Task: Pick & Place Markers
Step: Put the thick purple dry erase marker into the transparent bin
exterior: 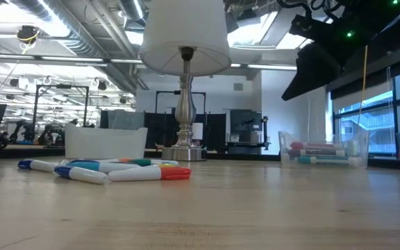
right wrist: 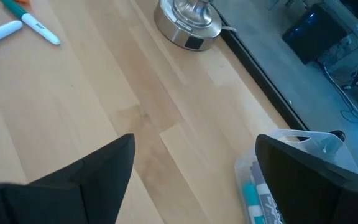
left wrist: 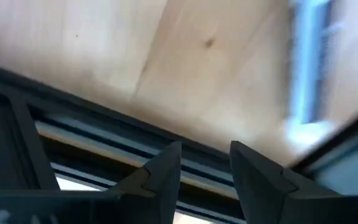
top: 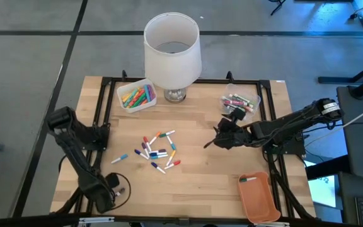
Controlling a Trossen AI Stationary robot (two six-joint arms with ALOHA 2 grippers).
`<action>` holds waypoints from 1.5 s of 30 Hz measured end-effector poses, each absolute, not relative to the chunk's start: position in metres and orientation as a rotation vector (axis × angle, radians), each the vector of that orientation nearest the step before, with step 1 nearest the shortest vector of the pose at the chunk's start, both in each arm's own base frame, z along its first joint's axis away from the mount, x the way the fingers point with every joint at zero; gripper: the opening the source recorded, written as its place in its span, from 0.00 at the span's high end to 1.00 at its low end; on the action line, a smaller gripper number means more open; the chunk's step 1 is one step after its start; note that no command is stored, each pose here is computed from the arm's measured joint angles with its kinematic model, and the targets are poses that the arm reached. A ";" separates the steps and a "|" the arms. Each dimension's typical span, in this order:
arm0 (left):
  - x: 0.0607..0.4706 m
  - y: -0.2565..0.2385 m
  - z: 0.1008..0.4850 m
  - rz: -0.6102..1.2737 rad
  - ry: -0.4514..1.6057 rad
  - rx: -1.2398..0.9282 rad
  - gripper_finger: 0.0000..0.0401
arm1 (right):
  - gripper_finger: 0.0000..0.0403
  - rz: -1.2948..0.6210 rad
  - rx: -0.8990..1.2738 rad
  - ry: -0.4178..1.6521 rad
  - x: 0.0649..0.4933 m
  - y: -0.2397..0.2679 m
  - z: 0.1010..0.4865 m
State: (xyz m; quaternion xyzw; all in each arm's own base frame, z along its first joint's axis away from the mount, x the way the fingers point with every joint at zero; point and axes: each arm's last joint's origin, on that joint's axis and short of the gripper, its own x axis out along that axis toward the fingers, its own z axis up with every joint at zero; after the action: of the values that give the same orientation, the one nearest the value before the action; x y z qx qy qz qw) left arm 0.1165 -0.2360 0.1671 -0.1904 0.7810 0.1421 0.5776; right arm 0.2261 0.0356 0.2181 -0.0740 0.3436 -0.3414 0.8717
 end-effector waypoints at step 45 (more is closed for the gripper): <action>0.139 -0.237 0.177 0.403 1.482 -0.685 0.40 | 0.18 -0.756 -0.089 0.790 0.208 0.034 0.189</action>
State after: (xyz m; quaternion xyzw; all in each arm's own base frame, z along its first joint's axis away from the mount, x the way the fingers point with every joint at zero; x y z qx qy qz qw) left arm 0.1390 -0.2373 0.1768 -0.3036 0.6566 0.1787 0.6669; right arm 0.2084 0.0336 0.1891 -0.0425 0.3756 -0.3592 0.8533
